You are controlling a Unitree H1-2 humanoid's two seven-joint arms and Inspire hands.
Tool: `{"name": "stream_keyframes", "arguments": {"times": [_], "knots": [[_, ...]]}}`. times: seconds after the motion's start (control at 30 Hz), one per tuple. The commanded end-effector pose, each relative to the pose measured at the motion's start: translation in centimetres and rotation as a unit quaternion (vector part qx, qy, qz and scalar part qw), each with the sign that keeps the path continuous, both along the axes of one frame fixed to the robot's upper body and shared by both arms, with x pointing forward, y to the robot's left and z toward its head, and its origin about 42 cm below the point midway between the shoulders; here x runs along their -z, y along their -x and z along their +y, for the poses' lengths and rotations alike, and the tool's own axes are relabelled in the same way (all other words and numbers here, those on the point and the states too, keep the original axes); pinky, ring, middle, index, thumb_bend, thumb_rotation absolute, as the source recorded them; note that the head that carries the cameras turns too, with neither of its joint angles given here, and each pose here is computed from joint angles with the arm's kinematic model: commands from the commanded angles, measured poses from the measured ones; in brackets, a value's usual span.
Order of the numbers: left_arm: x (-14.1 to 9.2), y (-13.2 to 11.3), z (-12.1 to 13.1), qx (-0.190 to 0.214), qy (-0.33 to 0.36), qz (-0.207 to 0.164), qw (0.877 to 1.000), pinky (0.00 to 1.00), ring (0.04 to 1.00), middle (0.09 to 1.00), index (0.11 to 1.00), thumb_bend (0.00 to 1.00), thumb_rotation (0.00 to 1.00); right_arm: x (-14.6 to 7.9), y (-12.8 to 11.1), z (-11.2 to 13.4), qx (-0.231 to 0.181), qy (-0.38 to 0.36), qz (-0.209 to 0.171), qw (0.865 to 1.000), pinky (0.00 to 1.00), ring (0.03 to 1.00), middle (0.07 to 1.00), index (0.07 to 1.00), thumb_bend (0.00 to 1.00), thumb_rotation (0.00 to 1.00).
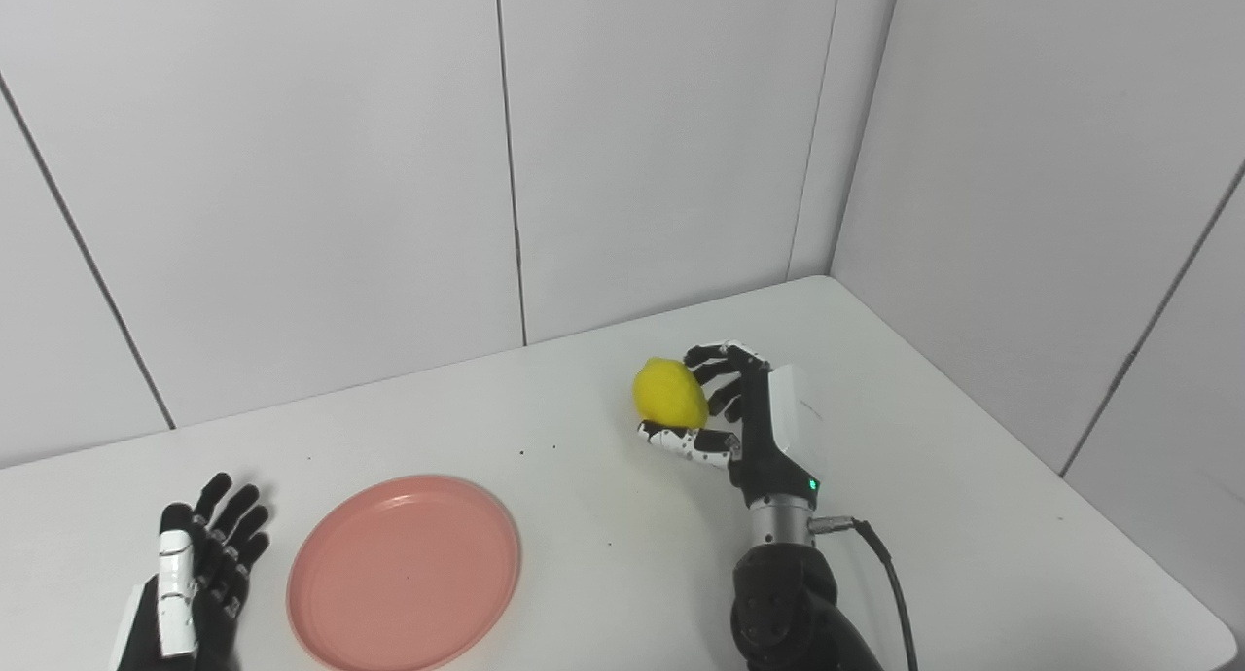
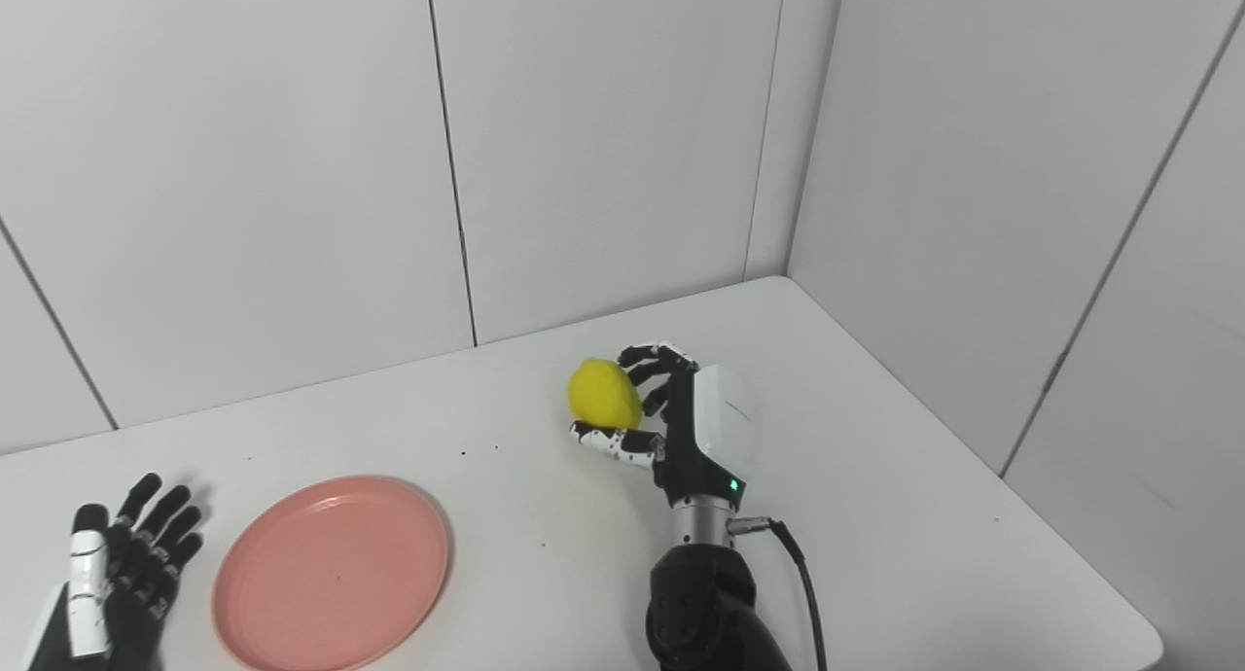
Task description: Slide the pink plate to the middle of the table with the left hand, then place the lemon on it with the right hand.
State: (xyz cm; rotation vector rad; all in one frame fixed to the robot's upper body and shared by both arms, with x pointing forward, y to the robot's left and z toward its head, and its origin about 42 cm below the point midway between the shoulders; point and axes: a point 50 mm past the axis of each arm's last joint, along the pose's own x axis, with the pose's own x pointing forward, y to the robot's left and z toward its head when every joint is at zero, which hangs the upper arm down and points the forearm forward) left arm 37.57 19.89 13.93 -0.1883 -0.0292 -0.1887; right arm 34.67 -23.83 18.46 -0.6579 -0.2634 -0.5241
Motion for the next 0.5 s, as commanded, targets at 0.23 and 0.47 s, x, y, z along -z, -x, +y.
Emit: {"name": "stream_keyframes", "arguments": {"times": [0.23, 0.47], "knots": [[-0.1, -0.3, -0.3, 0.004, -0.009, -0.025, 1.0, 0.94, 0.921, 0.91, 0.909, 0.63, 1.0, -1.3, -0.7, 3.9, -0.094, 0.029, -0.047, 0.994, 0.3, 0.373, 0.466, 0.554, 0.51, 0.0], [0.0, -0.2, -0.8, 0.006, -0.01, -0.029, 1.0, 0.93, 0.922, 0.916, 0.921, 0.61, 1.0, -1.0, -0.7, 6.2, -0.141, 0.037, -0.036, 0.989, 0.35, 0.386, 0.504, 0.531, 0.51, 0.0]]}}
